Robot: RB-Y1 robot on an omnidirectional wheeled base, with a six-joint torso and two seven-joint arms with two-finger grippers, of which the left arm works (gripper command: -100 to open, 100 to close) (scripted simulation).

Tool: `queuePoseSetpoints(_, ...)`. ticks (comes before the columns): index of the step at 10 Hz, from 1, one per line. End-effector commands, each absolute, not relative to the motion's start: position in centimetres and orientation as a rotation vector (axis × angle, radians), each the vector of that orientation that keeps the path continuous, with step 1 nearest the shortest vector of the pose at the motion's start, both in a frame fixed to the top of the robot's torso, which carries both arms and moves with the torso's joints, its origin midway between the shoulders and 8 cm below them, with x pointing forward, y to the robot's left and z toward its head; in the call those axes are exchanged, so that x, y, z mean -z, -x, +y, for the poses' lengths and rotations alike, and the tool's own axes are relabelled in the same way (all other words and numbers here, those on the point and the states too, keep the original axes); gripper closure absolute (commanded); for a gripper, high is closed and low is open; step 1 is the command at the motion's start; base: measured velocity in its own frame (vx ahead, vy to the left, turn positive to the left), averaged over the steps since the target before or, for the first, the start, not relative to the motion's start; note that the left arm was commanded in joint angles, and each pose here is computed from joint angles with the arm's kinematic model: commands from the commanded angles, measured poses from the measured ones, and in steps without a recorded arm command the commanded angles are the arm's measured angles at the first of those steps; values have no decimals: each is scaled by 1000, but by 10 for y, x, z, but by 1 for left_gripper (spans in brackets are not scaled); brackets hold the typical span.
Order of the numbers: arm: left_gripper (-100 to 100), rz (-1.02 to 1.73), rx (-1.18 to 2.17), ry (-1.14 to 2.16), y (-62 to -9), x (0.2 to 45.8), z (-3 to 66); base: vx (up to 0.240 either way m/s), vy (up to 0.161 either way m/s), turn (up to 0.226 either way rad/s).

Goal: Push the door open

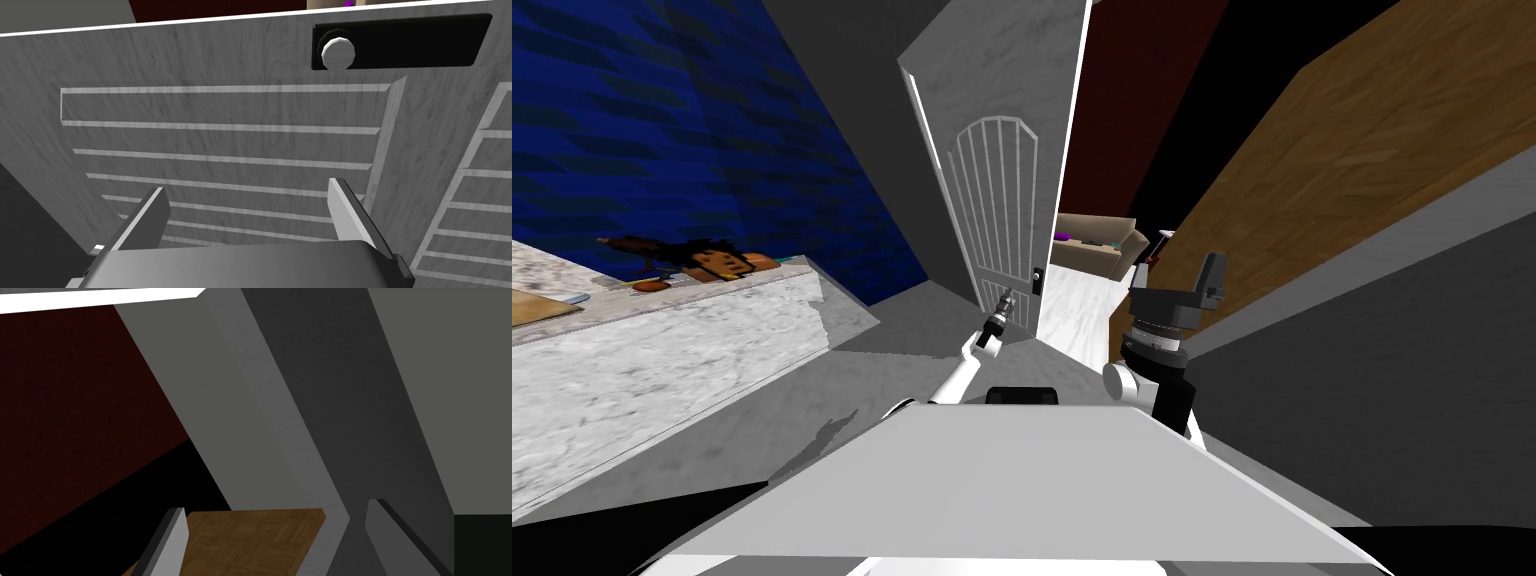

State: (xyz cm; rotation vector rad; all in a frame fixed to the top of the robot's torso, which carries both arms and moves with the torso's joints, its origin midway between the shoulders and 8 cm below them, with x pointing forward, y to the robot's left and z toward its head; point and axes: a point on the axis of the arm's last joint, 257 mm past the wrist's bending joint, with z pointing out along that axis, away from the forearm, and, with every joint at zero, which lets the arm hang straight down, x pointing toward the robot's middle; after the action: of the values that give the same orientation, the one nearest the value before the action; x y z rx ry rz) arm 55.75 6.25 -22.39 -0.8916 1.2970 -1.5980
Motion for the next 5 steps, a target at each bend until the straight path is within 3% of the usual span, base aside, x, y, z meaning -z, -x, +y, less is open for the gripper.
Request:
queuePoseSetpoints(1, -100, 1311, 1595, 896, -560, 230, 59, 58, 23, -14)
queuePoseSetpoints(5, -100, 1372, 1588, 907, -564, 247, 43, 71, 18, -22)
